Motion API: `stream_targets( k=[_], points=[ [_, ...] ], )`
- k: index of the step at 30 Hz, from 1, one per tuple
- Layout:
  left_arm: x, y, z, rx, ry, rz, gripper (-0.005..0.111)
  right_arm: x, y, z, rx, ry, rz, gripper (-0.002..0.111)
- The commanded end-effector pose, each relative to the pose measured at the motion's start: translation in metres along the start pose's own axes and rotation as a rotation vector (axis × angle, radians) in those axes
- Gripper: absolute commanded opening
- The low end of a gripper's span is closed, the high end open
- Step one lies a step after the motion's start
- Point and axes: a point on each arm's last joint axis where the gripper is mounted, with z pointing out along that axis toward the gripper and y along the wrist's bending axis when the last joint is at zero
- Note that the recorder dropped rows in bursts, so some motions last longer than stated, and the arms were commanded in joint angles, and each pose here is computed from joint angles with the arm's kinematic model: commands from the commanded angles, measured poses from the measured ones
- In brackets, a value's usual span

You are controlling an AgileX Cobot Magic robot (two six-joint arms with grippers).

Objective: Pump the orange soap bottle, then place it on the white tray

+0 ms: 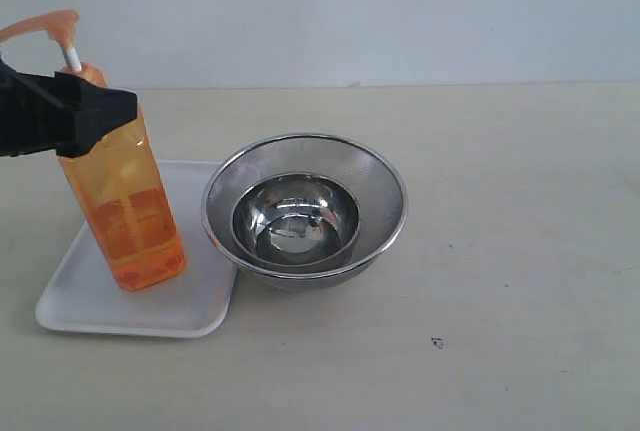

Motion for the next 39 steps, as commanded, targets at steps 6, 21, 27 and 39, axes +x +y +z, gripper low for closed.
stream_targets(
  k=[6, 21, 27, 39],
  points=[
    [-0.007, 0.002, 0.011, 0.011, 0.003, 0.004, 0.063, -0.001, 0.000, 0.000, 0.001, -0.008, -0.002, 0.038],
    [0.001, 0.008, 0.025, -0.014, 0.056, 0.063, 0.005, -0.001, 0.000, 0.000, 0.001, -0.008, -0.002, 0.038],
    [-0.014, 0.007, 0.025, -0.003, 0.010, 0.084, 0.005, -0.001, 0.000, 0.000, 0.001, -0.008, -0.002, 0.038],
    [-0.033, -0.001, 0.024, 0.082, -0.064, 0.204, 0.005, -0.001, 0.000, 0.000, 0.001, -0.008, -0.002, 0.038]
  ],
)
